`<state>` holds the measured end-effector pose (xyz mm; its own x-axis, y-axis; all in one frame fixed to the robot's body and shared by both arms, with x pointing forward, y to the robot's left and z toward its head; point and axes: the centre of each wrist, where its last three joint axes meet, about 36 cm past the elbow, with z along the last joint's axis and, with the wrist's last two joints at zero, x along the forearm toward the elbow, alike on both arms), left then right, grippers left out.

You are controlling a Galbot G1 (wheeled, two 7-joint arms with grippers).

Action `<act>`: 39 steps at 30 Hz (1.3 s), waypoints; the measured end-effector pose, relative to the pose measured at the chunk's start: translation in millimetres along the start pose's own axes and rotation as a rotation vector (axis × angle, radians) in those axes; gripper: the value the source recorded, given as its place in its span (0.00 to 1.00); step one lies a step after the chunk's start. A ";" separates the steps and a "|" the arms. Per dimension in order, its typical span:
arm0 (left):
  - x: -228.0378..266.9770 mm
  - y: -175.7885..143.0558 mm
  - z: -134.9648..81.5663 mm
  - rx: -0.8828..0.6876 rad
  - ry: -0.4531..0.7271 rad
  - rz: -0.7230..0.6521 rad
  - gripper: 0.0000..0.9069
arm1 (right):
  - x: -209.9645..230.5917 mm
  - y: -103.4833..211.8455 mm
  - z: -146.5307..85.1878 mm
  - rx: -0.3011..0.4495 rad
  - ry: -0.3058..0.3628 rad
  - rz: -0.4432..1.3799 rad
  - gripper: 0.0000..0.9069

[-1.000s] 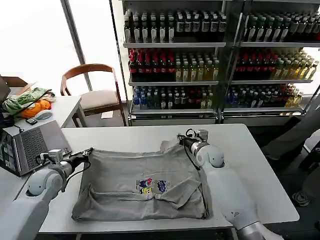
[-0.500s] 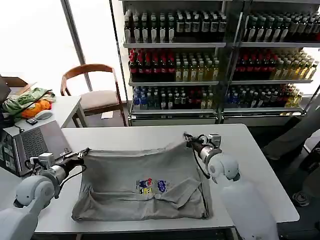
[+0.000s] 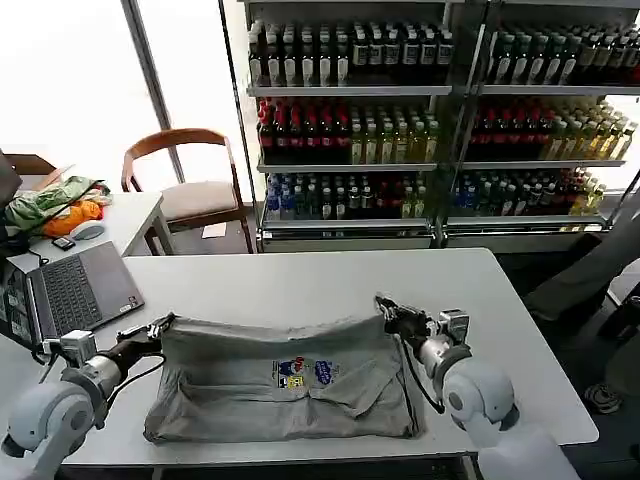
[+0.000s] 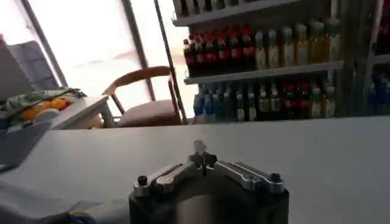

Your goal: Fold and organize the clothes.

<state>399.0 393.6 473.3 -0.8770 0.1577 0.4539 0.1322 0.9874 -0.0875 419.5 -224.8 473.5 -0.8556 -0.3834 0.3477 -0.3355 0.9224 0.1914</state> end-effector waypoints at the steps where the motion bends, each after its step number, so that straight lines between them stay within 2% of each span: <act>1: 3.7 -1.7 1.7 -0.002 0.007 0.000 0.01 | 5.9 1.7 3.5 0.001 0.006 -0.001 0.00; 16: 52.7 -29.2 36.0 -0.031 0.098 -0.004 0.00 | 68.7 12.5 51.4 0.007 0.131 0.014 0.00; 17: 55.0 -31.4 39.3 -0.031 0.107 0.001 0.07 | 70.8 13.2 54.2 0.007 0.139 0.015 0.06; 18: 56.9 -32.9 42.8 -0.033 0.116 0.001 0.23 | 73.2 14.6 57.0 0.008 0.147 0.013 0.49; 19: 58.5 -34.2 45.5 -0.035 0.123 -0.001 0.76 | 75.2 15.8 59.0 0.008 0.152 0.011 1.00; 20: 59.9 -35.7 47.8 -0.037 0.128 -0.002 0.90 | 77.0 17.0 60.4 0.009 0.156 0.011 1.00; 21: 61.3 -37.1 49.9 -0.040 0.133 -0.003 1.00 | 78.9 18.3 61.4 0.009 0.158 0.012 1.00; 31: 74.4 -41.4 56.3 -0.068 0.154 -0.032 1.00 | 94.3 22.9 56.0 0.018 0.124 0.026 1.00; 39: 87.6 -38.8 46.5 -0.046 0.118 -0.078 1.00 | 103.1 16.2 49.3 0.041 0.012 0.057 1.00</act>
<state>295.5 368.3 475.2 -0.8254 0.0785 0.5590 0.0891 0.9960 -0.0084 306.5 -247.1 467.2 -0.8692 -0.3306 0.3677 -0.3024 0.9438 0.1336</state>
